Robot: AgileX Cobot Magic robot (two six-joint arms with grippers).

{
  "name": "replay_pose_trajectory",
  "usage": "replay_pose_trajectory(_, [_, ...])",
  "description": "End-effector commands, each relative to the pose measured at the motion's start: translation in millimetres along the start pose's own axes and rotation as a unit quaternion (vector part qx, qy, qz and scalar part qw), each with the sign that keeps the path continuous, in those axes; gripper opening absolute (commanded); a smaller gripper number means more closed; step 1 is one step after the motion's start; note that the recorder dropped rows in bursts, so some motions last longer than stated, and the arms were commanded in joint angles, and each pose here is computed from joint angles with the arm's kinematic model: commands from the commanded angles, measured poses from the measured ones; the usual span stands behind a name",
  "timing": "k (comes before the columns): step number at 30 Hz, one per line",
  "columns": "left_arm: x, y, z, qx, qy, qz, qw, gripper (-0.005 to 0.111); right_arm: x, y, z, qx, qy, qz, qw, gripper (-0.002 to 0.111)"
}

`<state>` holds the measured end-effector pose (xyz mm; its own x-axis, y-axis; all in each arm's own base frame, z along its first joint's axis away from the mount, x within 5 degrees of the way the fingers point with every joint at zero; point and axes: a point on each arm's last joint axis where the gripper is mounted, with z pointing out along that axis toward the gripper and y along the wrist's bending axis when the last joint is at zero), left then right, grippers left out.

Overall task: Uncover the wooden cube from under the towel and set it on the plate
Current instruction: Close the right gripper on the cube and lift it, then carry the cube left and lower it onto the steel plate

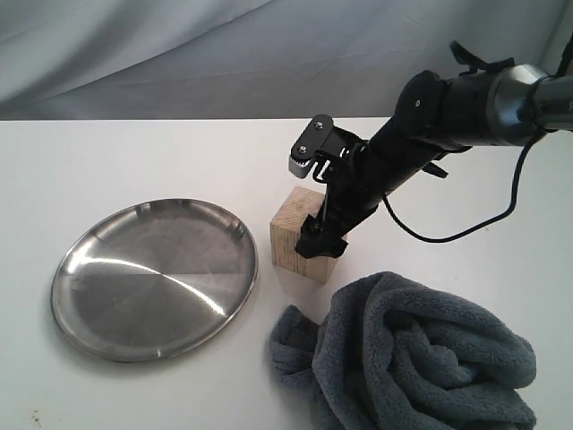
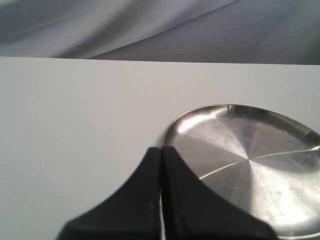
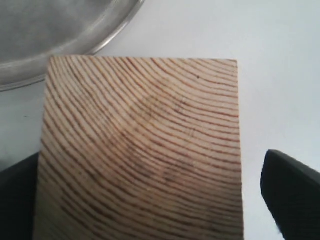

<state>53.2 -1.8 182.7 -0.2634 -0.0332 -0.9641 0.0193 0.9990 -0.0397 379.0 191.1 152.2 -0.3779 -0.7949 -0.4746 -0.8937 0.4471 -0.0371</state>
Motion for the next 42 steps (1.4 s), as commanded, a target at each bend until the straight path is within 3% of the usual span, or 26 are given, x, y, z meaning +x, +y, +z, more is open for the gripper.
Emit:
replay_pose_trajectory(1, [0.6, 0.1, 0.3, 0.0, -0.004, 0.0, 1.0, 0.0, -3.5, -1.0, -1.2, 0.008, -0.01, -0.001, 1.0, 0.084])
replay_pose_trajectory(4, [0.6, 0.1, 0.3, 0.0, -0.004, 0.0, 1.0, 0.0, -3.4, -0.8, -1.2, 0.007, -0.009, -0.001, 1.0, 0.064])
replay_pose_trajectory(8, [0.6, 0.1, 0.3, 0.0, -0.004, 0.0, 1.0, 0.0, -3.4, -0.8, -1.2, 0.007, -0.009, -0.015, 1.0, 0.018])
replay_pose_trajectory(10, [0.6, 0.1, 0.3, 0.0, -0.004, 0.0, 1.0, 0.0, -4.6, -0.7, -3.8, 0.009, -0.012, -0.016, 1.0, 0.002])
replay_pose_trajectory(23, [0.6, 0.1, 0.3, 0.0, -0.004, 0.0, 1.0, 0.0, -40.8, 13.6, -90.5, 0.032, -0.123, 0.003, 0.992, 0.0])
replay_pose_trajectory(29, [0.6, 0.1, 0.3, 0.0, -0.004, 0.0, 1.0, 0.0, -63.5, 42.3, -124.4, -0.003, -0.193, -0.003, 0.981, 0.0])
replay_pose_trajectory(35, [0.6, 0.1, 0.3, 0.0, -0.004, 0.0, 1.0, 0.0, -88.3, 92.3, -115.9, -0.038, -0.202, -0.084, 0.975, 0.0])
replay_pose_trajectory(42, [0.6, 0.1, 0.3, 0.0, -0.004, 0.0, 1.0, 0.0, -115.7, 127.4, -83.8, 0.02, -0.235, -0.129, 0.963, 0.0])
